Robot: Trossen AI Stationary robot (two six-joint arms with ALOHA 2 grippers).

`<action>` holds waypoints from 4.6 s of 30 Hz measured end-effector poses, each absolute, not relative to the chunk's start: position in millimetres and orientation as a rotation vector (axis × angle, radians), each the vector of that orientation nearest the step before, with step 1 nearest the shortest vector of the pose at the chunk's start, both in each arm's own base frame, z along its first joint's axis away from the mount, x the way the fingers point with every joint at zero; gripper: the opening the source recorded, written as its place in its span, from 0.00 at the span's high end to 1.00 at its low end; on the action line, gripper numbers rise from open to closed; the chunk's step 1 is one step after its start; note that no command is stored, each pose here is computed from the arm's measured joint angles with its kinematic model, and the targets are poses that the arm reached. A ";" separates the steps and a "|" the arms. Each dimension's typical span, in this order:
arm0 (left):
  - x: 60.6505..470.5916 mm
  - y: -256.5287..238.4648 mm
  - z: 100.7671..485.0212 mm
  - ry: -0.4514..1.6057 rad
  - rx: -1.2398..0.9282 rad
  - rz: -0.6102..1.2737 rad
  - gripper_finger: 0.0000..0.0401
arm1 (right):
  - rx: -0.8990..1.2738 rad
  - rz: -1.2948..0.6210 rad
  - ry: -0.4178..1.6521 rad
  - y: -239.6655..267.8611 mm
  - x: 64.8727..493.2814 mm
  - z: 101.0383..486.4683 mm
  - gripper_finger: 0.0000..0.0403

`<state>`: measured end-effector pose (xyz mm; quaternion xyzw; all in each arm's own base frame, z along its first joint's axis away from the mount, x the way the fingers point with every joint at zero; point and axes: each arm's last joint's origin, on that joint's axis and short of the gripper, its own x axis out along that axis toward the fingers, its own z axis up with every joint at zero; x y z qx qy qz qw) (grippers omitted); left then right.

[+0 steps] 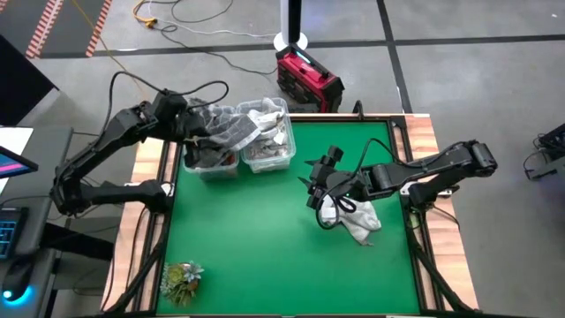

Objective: Sort towels by color in basket
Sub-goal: Put the gray towel into the left transparent bin

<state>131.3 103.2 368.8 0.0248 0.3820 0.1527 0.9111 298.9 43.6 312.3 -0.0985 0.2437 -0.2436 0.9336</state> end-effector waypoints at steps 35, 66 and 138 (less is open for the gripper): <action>221.4 147.2 316.5 0.942 0.138 0.306 0.98 | -0.214 -0.494 0.524 43.9 297.5 310.2 0.36; 152.1 127.4 354.3 0.950 0.020 0.896 0.99 | -0.216 -0.489 0.487 44.4 299.8 313.7 0.36; 140.9 124.7 343.4 0.850 0.168 0.633 0.51 | -0.216 -0.495 0.562 44.6 294.9 306.5 0.36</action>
